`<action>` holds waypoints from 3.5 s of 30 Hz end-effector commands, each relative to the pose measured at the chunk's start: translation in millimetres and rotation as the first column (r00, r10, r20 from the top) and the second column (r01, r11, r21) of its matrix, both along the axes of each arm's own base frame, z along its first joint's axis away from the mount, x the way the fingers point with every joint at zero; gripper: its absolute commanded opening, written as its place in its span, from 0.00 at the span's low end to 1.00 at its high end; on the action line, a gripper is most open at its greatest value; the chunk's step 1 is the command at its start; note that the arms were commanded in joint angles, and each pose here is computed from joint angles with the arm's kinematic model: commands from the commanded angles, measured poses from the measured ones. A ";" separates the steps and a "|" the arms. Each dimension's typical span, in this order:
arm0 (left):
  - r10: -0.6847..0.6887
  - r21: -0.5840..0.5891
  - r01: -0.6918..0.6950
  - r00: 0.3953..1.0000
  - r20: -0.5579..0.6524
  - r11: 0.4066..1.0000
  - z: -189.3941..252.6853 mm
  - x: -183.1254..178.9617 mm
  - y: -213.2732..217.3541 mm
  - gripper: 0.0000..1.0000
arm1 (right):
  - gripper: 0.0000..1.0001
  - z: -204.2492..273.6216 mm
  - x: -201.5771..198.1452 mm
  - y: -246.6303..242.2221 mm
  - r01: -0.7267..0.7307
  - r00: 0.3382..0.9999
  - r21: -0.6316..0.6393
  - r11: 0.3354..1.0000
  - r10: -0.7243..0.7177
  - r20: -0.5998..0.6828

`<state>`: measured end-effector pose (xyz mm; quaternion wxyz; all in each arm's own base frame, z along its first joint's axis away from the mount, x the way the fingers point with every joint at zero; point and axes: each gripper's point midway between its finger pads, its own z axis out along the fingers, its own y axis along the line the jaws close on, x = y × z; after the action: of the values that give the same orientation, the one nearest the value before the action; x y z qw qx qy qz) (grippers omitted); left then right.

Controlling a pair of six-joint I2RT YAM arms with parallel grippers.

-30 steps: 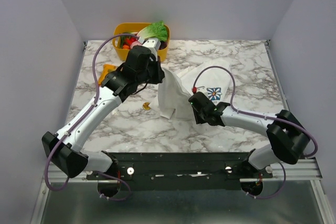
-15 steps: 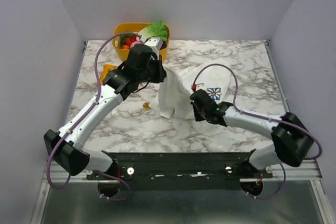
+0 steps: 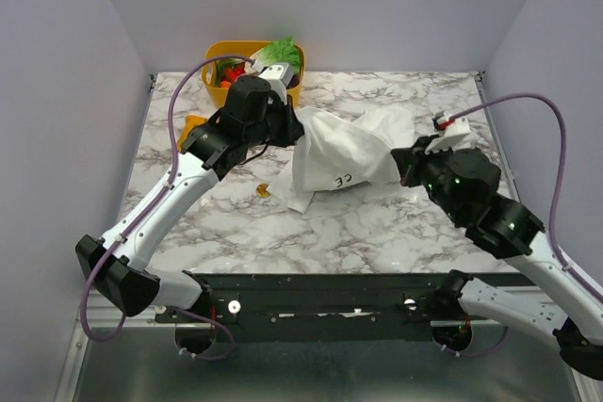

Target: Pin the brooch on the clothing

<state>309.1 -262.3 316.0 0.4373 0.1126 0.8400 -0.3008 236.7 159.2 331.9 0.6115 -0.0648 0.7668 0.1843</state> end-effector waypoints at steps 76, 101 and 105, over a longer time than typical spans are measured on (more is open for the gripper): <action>-0.090 -0.237 0.289 0.788 0.609 0.928 294.4 -120.0 -3.4 0.00 | 0.00 203.3 -91.8 -119.6 0.032 0.913 0.084 0.996 -0.063 0.402; 0.216 -0.310 0.021 0.673 0.707 0.951 327.3 24.6 -57.1 0.00 | 0.00 237.4 44.2 -95.1 0.487 0.747 -0.160 0.859 -0.315 0.585; 0.323 -0.344 -0.082 0.590 0.740 0.936 334.8 60.4 -39.4 0.00 | 0.00 247.5 80.8 -108.5 0.521 0.725 -0.161 0.838 -0.335 0.602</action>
<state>343.0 -336.0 604.8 0.7274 0.1431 0.5901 -0.3197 293.6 68.6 549.9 0.7875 -0.0406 0.6093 -0.0830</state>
